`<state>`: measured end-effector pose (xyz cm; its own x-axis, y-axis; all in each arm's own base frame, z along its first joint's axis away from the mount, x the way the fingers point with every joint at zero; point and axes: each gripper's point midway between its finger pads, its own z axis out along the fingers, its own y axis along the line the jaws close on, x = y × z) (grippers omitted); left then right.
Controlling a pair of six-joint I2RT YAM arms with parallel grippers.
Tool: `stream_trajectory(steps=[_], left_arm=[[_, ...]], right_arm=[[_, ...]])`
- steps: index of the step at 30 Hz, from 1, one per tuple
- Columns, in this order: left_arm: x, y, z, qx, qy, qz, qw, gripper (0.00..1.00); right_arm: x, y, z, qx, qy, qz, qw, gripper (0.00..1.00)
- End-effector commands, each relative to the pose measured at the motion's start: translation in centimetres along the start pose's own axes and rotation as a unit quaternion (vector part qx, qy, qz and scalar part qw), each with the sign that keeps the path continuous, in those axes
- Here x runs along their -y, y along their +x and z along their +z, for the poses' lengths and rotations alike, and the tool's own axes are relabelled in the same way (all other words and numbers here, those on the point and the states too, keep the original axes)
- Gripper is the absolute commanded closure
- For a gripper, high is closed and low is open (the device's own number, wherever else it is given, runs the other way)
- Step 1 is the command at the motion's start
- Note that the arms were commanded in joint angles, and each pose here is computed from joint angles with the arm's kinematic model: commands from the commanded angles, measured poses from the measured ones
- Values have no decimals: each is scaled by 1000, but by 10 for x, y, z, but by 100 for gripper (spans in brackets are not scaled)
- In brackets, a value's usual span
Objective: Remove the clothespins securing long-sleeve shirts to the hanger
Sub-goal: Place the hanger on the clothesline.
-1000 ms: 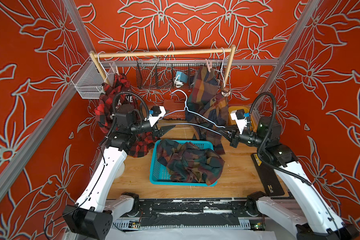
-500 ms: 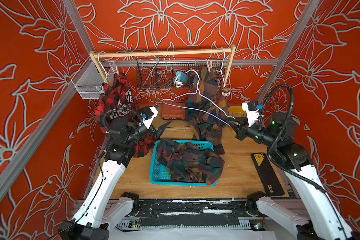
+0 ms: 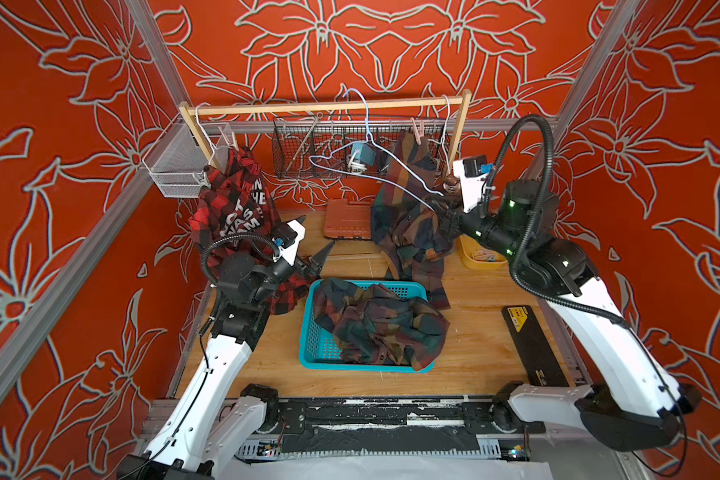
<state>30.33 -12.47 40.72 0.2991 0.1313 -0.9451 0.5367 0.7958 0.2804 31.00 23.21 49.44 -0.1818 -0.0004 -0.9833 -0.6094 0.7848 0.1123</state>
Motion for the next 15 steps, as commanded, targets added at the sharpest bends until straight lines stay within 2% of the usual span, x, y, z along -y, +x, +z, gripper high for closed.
stream_trajectory(steps=[1,8,15], left_arm=[[-3,-11,-4,25,-14,3,1000,12],[0,-6,-3,22,-13,5,1000,12],[4,-1,-3,19,-13,11,1000,12]], right_arm=[[5,-24,3,23,29,8,999,100],[9,-33,39,14,40,22,999,100],[10,-21,78,-19,39,35,998,100]])
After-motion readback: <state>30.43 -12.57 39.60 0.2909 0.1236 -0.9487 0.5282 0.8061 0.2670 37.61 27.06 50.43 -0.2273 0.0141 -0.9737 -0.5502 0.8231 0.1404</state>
